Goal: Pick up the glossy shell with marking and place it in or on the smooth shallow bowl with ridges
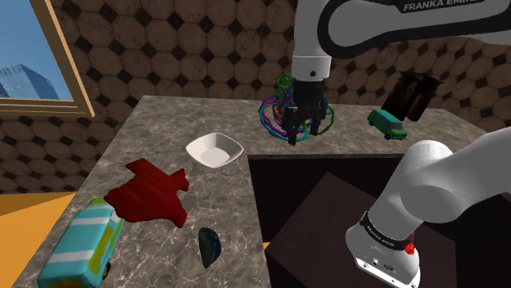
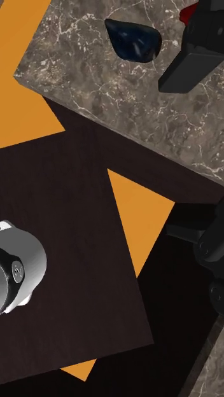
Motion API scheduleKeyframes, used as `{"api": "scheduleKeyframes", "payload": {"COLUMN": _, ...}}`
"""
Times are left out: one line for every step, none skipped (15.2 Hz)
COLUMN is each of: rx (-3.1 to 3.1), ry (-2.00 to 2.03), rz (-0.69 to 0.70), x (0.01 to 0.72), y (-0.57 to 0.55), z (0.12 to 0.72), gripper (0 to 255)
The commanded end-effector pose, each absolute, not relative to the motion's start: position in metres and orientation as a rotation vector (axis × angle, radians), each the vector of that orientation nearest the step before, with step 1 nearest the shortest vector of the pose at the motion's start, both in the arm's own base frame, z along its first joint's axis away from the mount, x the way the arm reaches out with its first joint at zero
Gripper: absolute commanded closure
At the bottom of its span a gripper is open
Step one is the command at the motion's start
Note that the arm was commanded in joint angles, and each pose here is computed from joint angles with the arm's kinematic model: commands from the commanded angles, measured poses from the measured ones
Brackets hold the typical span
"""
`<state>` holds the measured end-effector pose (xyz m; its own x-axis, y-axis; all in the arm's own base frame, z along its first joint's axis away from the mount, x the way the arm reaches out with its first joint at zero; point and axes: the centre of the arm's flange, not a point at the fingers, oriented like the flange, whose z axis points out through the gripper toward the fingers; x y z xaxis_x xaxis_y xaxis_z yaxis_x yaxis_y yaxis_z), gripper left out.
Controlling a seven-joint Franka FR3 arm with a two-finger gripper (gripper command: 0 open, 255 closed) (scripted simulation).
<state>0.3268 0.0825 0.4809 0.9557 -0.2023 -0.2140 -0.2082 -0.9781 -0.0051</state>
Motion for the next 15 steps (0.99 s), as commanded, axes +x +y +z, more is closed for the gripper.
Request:
{"api": "scheduleKeyframes", "payload": {"rx": -3.07, "ry": 0.364, "rz": 0.347, "x": 0.332, "y": 0.103, "z": 0.464, "gripper": 0}}
{"api": "scheduleKeyframes", "payload": {"rx": -3.065, "ry": 0.383, "rz": 0.355, "x": 0.334, "y": 0.113, "z": 0.456, "gripper": 0}}
{"api": "scheduleKeyframes", "payload": {"rx": -3.061, "ry": 0.401, "rz": 0.362, "x": 0.337, "y": 0.122, "z": 0.448, "gripper": 0}}
{"api": "scheduleKeyframes", "payload": {"rx": -3.056, "ry": 0.42, "rz": 0.37, "x": 0.34, "y": 0.132, "z": 0.439, "gripper": 0}}
{"api": "scheduleKeyframes", "payload": {"rx": -3.051, "ry": 0.438, "rz": 0.378, "x": 0.343, "y": 0.142, "z": 0.431, "gripper": 0}}
{"api": "scheduleKeyframes", "payload": {"rx": -3.046, "ry": 0.456, "rz": 0.385, "x": 0.346, "y": 0.152, "z": 0.423, "gripper": 0}}
{"api": "scheduleKeyframes", "payload": {"rx": -3.041, "ry": 0.475, "rz": 0.393, "x": 0.349, "y": 0.161, "z": 0.415, "gripper": 0}}
{"api": "scheduleKeyframes", "payload": {"rx": -3.036, "ry": 0.493, "rz": 0.4, "x": 0.352, "y": 0.171, "z": 0.407, "gripper": 0}}
{"api": "scheduleKeyframes", "payload": {"rx": -3.031, "ry": 0.511, "rz": 0.408, "x": 0.355, "y": 0.181, "z": 0.398, "gripper": 0}}
{"api": "scheduleKeyframes", "payload": {"rx": -3.025, "ry": 0.529, "rz": 0.416, "x": 0.358, "y": 0.19, "z": 0.39, "gripper": 0}}
{"api": "scheduleKeyframes", "payload": {"rx": -3.02, "ry": 0.547, "rz": 0.423, "x": 0.361, "y": 0.2, "z": 0.382, "gripper": 0}}
{"api": "scheduleKeyframes", "payload": {"rx": -3.014, "ry": 0.565, "rz": 0.43, "x": 0.365, "y": 0.209, "z": 0.374, "gripper": 0}}
{"api": "scheduleKeyframes", "payload": {"rx": -3.008, "ry": 0.583, "rz": 0.438, "x": 0.368, "y": 0.219, "z": 0.365, "gripper": 0}}
{"api": "scheduleKeyframes", "payload": {"rx": -3.002, "ry": 0.601, "rz": 0.445, "x": 0.372, "y": 0.228, "z": 0.357, "gripper": 0}}
{"api": "scheduleKeyframes", "payload": {"rx": -2.996, "ry": 0.619, "rz": 0.453, "x": 0.375, "y": 0.238, "z": 0.349, "gripper": 0}}
